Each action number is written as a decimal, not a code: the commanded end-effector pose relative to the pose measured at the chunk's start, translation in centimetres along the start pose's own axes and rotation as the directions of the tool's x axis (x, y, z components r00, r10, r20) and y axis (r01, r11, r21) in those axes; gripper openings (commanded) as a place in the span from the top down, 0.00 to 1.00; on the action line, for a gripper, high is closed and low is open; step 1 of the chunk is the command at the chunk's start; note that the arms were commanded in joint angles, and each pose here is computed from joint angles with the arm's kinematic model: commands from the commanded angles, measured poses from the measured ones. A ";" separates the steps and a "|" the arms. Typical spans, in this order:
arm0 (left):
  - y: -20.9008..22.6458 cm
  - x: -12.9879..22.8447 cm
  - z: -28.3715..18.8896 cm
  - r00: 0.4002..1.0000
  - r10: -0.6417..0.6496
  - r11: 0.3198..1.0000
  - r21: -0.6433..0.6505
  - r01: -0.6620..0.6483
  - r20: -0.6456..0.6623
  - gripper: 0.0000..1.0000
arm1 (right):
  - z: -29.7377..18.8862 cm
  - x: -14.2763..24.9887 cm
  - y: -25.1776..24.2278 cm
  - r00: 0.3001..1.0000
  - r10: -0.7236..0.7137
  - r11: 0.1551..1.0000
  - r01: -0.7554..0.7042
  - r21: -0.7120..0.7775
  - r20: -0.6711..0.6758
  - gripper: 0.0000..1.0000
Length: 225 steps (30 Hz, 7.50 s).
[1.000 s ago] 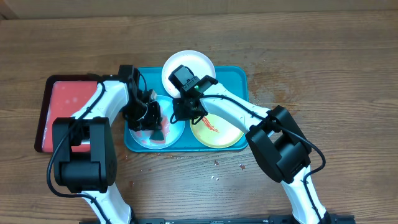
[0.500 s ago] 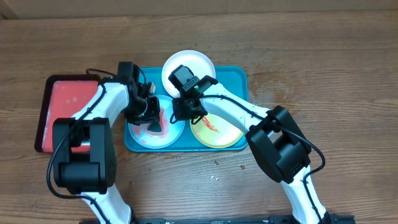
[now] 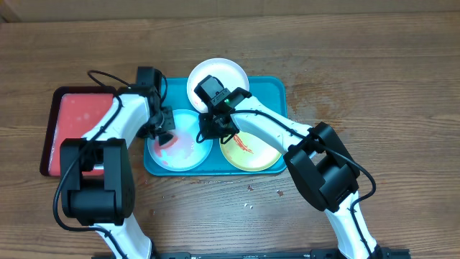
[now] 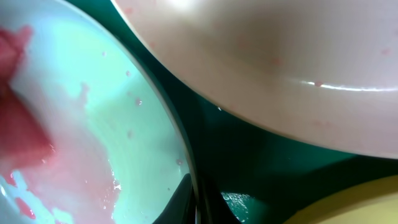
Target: Clean dirty plates on tray and stack at the side
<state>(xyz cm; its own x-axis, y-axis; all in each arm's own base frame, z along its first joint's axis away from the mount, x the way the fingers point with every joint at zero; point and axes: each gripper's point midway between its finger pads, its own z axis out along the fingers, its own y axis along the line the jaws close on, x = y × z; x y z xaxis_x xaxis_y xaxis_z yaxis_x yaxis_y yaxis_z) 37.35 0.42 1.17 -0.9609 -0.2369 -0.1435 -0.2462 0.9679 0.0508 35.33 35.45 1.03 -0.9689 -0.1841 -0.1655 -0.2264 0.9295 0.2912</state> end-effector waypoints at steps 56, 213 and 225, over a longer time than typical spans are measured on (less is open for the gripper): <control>22.6 -4.0 -15.0 0.747 -0.657 0.752 0.019 0.659 0.101 0.96 | -21.4 -7.4 11.9 0.493 -0.834 0.380 0.189 0.905 0.247 0.96; 18.4 -6.0 -15.3 0.840 -0.536 0.838 0.172 0.517 0.086 0.96 | -2.3 -9.1 -2.9 0.970 -0.204 0.974 0.189 0.123 0.129 0.73; 17.1 -6.2 -15.5 0.857 -0.511 0.842 0.242 0.483 0.066 0.96 | 1.3 -8.8 -4.0 0.971 -0.218 0.970 0.205 0.130 0.095 0.74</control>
<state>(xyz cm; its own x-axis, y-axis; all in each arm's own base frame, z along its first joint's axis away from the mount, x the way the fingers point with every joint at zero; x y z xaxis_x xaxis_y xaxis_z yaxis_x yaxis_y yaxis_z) 36.24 18.44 16.18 -0.6566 -0.7332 -0.1771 -0.7057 0.6800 -0.1989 44.79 33.70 1.19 -0.8791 -0.3468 -0.3269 -0.4046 0.9055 0.1276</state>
